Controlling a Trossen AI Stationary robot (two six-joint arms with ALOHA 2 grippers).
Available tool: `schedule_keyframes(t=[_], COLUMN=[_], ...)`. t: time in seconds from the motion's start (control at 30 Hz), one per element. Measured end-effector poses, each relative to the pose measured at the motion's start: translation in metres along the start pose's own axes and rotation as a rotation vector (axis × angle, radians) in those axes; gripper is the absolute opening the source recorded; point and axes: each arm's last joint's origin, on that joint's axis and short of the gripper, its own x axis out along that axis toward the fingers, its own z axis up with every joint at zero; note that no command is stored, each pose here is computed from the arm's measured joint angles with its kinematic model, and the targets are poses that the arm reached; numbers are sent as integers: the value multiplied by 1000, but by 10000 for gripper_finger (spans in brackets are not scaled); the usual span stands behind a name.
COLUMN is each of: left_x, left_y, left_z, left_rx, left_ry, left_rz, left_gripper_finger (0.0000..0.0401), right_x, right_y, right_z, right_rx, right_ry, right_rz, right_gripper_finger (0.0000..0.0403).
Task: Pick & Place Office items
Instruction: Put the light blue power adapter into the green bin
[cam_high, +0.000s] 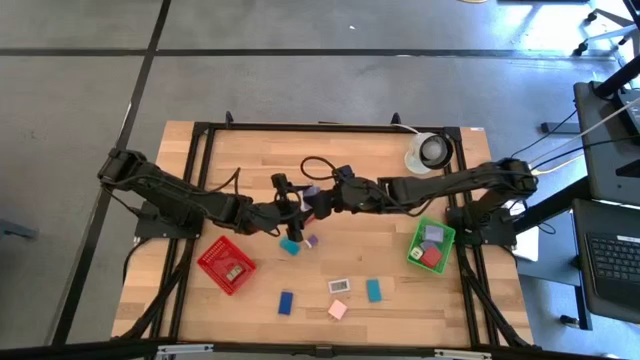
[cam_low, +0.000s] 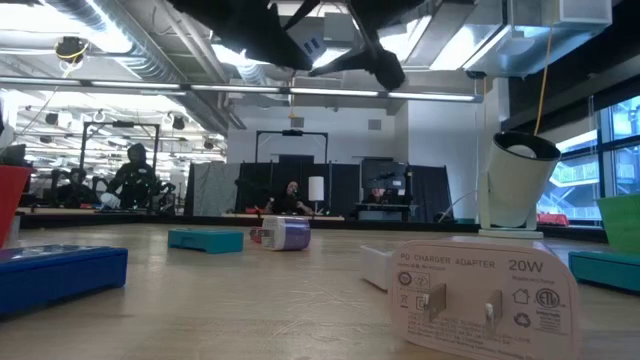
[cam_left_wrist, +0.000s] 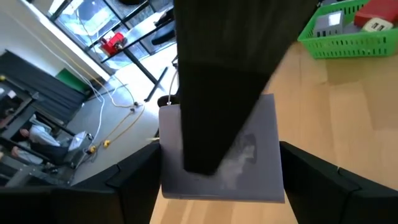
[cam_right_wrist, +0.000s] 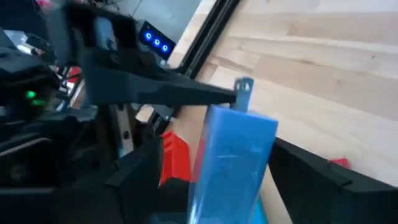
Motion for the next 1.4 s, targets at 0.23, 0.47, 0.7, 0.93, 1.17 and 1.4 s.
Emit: schedule_keyframes(t=[0.23,0.47,0.7,0.93,1.17,1.4], left_x=[-4,-5,-9,-7,-7,-7], left_y=[-3,-4,-7,-6,-5,-5], left_z=[4,5,6,8,8,4], left_rx=[112,152,132,-15,-103,-104], left_ry=[-30,-33,-41,-67,-55,-28], left_rz=[1,8,18,-19,6,12], left_gripper_finger=[281,281,296,317,316,316], right_x=[4,4,2,-3,-43,-115], right_y=[-1,0,1,-9,-24,-35], right_z=[-3,-2,-1,3,12,8], right_rx=[0,28,4,-44,-118,-122], right_ry=[24,24,52,135,226,317], right_rz=[10,14,32,-34,-222,-445], right_gripper_finger=[202,120,120,119,119,119])
